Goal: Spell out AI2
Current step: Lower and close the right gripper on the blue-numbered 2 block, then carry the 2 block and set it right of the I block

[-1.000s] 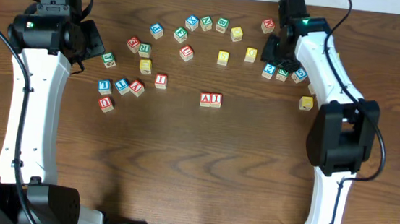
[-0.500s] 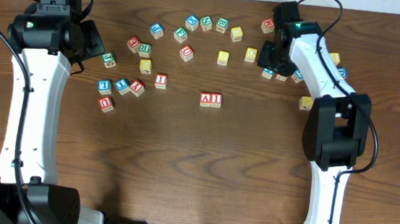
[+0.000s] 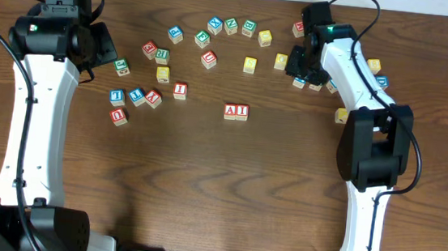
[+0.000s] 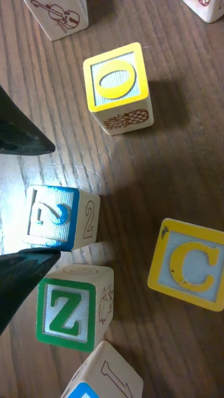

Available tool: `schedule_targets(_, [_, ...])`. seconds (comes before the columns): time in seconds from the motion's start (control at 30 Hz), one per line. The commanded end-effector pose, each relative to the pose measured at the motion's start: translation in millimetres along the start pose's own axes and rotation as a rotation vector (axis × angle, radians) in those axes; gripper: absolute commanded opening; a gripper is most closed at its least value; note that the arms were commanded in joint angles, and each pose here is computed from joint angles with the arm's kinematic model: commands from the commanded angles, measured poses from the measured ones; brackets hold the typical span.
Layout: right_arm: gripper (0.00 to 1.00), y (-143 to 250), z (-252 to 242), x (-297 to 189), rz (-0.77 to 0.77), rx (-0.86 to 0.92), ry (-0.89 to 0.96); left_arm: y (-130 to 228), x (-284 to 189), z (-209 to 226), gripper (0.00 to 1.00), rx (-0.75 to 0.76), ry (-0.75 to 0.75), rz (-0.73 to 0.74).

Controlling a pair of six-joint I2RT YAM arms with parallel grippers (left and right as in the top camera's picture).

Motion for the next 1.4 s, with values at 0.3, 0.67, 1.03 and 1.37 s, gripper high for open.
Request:
schedule_targets(0.3, [0.40, 18.2, -9.3, 30.6, 0.021, 0.004, 0.038, 5.5, 6.9, 0.9, 0.49, 0.001, -0.012, 0.028])
schedule_targets(0.67, [0.30, 9.8, -5.9, 32.0, -0.013, -0.092, 0.018, 5.8, 6.9, 1.0, 0.49, 0.001, -0.012, 0.029])
schedule_targets(1.03, [0.21, 14.0, -7.8, 18.9, 0.005, -0.176, 0.022, 6.1, 6.8, 1.1, 0.49, 0.001, -0.013, 0.031])
schedule_targets(1.37, [0.19, 36.9, 5.5, -33.0, 0.068, -0.213, -0.044, 6.1, 6.8, 1.1, 0.49, 0.001, -0.013, 0.031])
Point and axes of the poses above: each gripper's point midway between its finger pads, its own x axis out along the fingers, its own z axis along the line the jaws close on, y = z × x, the point moved 1 cm from there along -x, back along the fingers, and after that the axes turned 1 degree about x, right-handed, at the moved point
